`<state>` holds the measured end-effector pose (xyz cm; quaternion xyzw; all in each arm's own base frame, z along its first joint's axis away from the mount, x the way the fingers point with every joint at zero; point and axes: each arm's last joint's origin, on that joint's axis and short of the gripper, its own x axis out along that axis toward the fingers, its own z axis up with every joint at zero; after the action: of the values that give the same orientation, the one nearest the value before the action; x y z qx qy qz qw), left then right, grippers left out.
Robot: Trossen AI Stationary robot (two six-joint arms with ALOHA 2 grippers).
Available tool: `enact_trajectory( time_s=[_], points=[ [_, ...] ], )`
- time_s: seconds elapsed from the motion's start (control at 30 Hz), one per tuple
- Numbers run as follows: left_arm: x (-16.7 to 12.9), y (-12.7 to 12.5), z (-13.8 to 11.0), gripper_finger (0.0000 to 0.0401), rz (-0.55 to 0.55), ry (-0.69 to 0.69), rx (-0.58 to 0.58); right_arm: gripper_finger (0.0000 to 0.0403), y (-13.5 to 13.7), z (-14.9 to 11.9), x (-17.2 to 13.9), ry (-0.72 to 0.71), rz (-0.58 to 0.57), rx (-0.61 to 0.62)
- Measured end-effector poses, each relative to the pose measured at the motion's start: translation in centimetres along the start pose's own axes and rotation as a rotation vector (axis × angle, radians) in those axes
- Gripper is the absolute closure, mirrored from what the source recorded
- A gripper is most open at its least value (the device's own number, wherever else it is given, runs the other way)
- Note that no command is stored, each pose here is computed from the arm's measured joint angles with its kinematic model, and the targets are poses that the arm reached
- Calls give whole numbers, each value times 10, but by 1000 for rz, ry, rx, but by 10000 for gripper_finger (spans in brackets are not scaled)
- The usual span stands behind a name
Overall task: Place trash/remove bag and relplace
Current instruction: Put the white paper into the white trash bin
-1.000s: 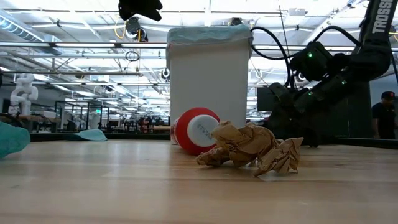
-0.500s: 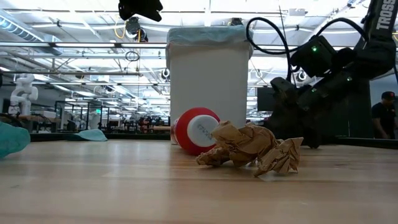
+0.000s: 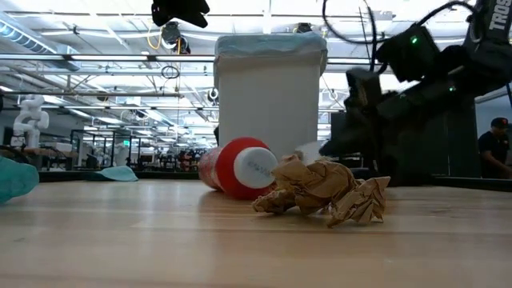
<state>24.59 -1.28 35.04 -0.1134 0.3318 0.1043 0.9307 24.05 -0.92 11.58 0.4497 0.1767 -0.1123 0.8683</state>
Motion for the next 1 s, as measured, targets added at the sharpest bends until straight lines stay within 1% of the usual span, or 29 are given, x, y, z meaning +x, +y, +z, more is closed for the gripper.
enact_trajectory(
  time_s=[0.17, 0.33, 0.5, 0.57, 0.63, 0.73, 0.9, 1.0],
  points=[
    [0, 0, 0, 260, 2, 4, 1, 403, 17, -10, -2, 1, 91, 10],
    [0, 0, -1, 260, 4, 12, 3, 403, 40, -9, -11, -44, 233, 5],
    [0, 1, -4, 260, 12, 36, 7, 403, 68, 7, -30, -129, 376, -32],
    [0, 1, -3, 260, 12, 35, 7, 403, 84, 19, -38, -172, 422, -65],
    [0, 1, -3, 260, 12, 35, 7, 403, 101, 32, -46, -211, 445, -115],
    [0, 1, -3, 260, 11, 34, 7, 403, 131, 58, -59, -244, 418, -217],
    [0, 1, -3, 260, 11, 32, 6, 403, 179, 111, -84, -265, 278, -450],
    [0, 1, -3, 260, 9, 28, 6, 403, 198, 147, -101, -323, 192, -583]
  ],
)
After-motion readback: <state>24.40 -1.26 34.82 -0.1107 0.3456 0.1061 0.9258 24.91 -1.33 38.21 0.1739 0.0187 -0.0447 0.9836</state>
